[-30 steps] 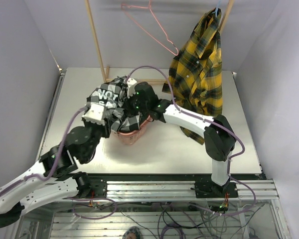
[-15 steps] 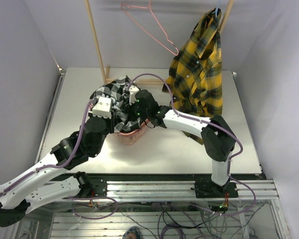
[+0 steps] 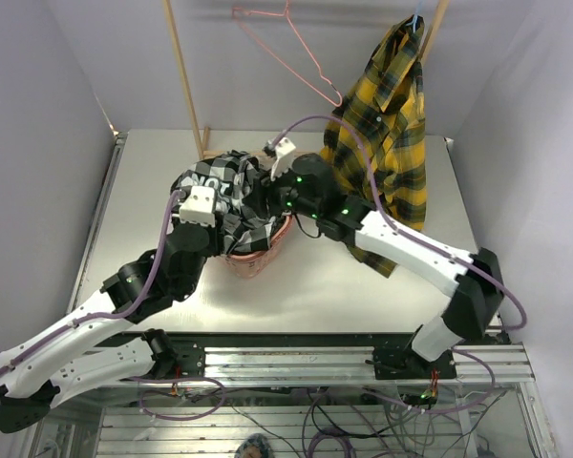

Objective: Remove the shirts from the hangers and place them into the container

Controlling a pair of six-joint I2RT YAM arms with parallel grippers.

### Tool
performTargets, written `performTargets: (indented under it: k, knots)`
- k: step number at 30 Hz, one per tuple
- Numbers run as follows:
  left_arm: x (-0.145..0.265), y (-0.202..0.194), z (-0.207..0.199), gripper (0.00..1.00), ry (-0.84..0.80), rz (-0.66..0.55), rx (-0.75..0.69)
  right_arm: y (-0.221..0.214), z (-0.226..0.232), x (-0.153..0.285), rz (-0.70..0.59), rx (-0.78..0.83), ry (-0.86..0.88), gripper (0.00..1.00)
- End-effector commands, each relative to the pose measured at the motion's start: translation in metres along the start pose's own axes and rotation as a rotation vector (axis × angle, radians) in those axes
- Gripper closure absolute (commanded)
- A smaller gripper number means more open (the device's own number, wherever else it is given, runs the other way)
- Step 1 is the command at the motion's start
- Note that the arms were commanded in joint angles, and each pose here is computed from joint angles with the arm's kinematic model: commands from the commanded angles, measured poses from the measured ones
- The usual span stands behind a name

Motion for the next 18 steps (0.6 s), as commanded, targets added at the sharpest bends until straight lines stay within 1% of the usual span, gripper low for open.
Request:
performTargets:
  k: [1,3,6,7,9,11,14,16,18]
  knots:
    - [0.006,0.014,0.006,0.45,0.062,-0.025,0.086,0.025,-0.007,0.041,-0.084,-0.006,-0.116,0.53]
    - [0.006,0.015,0.006,0.49,0.086,-0.028,0.102,0.028,-0.01,0.063,-0.134,-0.023,-0.168,0.53]
    - [0.001,0.021,-0.001,0.49,0.087,-0.021,0.111,0.022,-0.014,0.094,-0.199,-0.069,-0.249,0.53]
    - [-0.004,0.024,-0.004,0.49,0.089,-0.015,0.113,0.013,-0.015,0.104,-0.203,-0.079,-0.275,0.53]
    - [-0.017,0.027,-0.015,0.49,0.065,0.027,0.113,0.003,-0.019,0.122,-0.22,-0.106,-0.332,0.53]
    - [-0.039,0.03,-0.021,0.49,0.035,0.103,0.136,-0.011,-0.021,0.136,-0.221,-0.121,-0.376,0.54]
    - [-0.073,0.032,-0.024,0.53,-0.044,0.259,0.212,-0.024,-0.023,0.159,-0.233,-0.134,-0.411,0.54]
    - [-0.094,0.026,-0.021,0.57,-0.07,0.346,0.267,-0.032,-0.024,0.17,-0.228,-0.139,-0.438,0.55]
    - [-0.112,0.013,-0.017,0.58,-0.087,0.419,0.319,-0.042,-0.026,0.178,-0.215,-0.142,-0.464,0.54]
Point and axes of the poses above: each gripper's point midway between its finger pads, its own x axis back along the fingers, its own z axis along the line the jaws close on, y = z × x, the point moved 8 cm from there along x, back along the fingers, and after that the axes turned 13 degrees about x, right-handed, at the moved point
